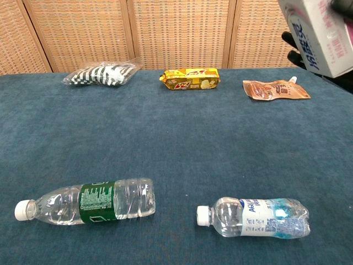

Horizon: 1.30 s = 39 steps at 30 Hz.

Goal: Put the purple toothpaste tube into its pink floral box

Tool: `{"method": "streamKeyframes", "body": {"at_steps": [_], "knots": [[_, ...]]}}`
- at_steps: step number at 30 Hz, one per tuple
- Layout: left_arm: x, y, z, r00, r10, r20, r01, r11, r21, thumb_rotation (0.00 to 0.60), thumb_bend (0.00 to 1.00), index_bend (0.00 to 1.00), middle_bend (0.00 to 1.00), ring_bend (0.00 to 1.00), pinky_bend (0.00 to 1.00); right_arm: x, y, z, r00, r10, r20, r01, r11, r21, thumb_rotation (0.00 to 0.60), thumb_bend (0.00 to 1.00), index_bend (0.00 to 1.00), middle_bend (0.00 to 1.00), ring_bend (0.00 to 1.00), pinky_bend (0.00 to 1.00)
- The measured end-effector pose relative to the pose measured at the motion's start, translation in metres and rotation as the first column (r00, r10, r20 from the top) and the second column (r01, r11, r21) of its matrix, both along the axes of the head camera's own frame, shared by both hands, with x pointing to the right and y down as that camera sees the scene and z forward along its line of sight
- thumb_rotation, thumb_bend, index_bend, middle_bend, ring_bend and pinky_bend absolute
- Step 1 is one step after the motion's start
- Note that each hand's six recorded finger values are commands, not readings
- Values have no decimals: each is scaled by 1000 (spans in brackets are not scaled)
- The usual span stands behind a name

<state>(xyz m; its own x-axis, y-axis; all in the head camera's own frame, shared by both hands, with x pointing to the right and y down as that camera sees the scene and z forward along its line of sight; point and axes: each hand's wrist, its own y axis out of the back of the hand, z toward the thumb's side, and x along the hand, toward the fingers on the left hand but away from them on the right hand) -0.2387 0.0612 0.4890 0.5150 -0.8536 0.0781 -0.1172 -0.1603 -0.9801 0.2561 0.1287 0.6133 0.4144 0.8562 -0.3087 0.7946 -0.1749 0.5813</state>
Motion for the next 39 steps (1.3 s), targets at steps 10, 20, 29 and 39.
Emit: {"method": "streamKeyframes", "body": {"at_steps": [10, 20, 29, 39], "knots": [[-28, 17, 27, 999, -36, 15, 37, 996, -85, 600, 263, 0, 0, 0, 0, 45, 13, 23, 806, -42, -591, 117, 989, 91, 600, 89, 590, 476, 380, 478], [-56, 43, 57, 998, -55, 17, 57, 988, -144, 600, 262, 0, 0, 0, 0, 124, 46, 53, 489, -54, -871, 119, 993, 4, 600, 89, 590, 475, 380, 479], [-76, 59, 69, 996, -84, -9, 81, 984, -161, 600, 263, 0, 0, 0, 0, 162, 64, 62, 416, -62, -907, 74, 997, -34, 600, 89, 590, 475, 380, 478], [-88, 66, 78, 996, -89, -7, 87, 980, -177, 600, 263, 0, 0, 0, 0, 182, 89, 75, 412, -95, -906, 27, 995, -92, 600, 89, 590, 472, 380, 468]]}}
